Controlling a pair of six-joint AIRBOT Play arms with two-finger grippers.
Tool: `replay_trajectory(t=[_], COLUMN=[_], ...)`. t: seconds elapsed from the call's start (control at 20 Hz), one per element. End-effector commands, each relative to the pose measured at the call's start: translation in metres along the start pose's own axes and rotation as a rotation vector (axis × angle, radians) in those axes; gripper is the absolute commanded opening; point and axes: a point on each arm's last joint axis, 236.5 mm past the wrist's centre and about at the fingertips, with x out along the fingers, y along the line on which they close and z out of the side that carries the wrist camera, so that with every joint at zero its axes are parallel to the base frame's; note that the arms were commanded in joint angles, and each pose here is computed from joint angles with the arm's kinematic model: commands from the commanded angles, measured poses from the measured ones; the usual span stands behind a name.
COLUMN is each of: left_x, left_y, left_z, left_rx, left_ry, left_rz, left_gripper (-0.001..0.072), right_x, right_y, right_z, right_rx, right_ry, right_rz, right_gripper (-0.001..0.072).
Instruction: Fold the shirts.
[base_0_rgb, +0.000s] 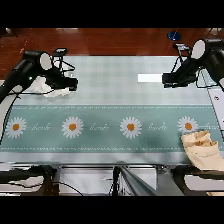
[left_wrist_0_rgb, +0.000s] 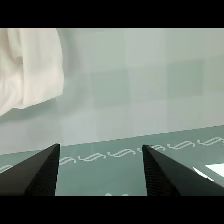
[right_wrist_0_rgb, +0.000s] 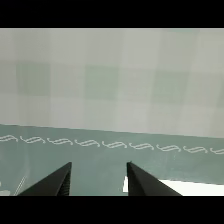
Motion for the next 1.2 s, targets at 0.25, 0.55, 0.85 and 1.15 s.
replay_trajectory(t=[0.25,0.55,0.85,1.15], left_x=[0.0001,0.0001,0.0001,0.0002], left_y=[0.0002,0.0002,0.0002,-0.0007], left_z=[0.0002,0.0002,0.0002,-0.0001], left_rx=[0.001,0.000,0.000,0.002], left_ry=[0.000,0.000,0.000,0.000], left_rz=[0.000,0.000,0.000,0.000], left_gripper=[0.0605,0.0605,0.0606,0.0605], right_x=[-0.0001,-0.0001,-0.0001,-0.0001], right_y=[-0.0002,-0.0002,-0.0002,0.0003], right_z=[0.0002,0.0002,0.0002,0.0047], right_rx=[0.001,0.001,0.001,0.001], right_ry=[0.000,0.000,0.000,-0.019], right_rz=[0.000,0.000,0.000,0.003], right_gripper=[0.0430,0.0430,0.0430,0.0431])
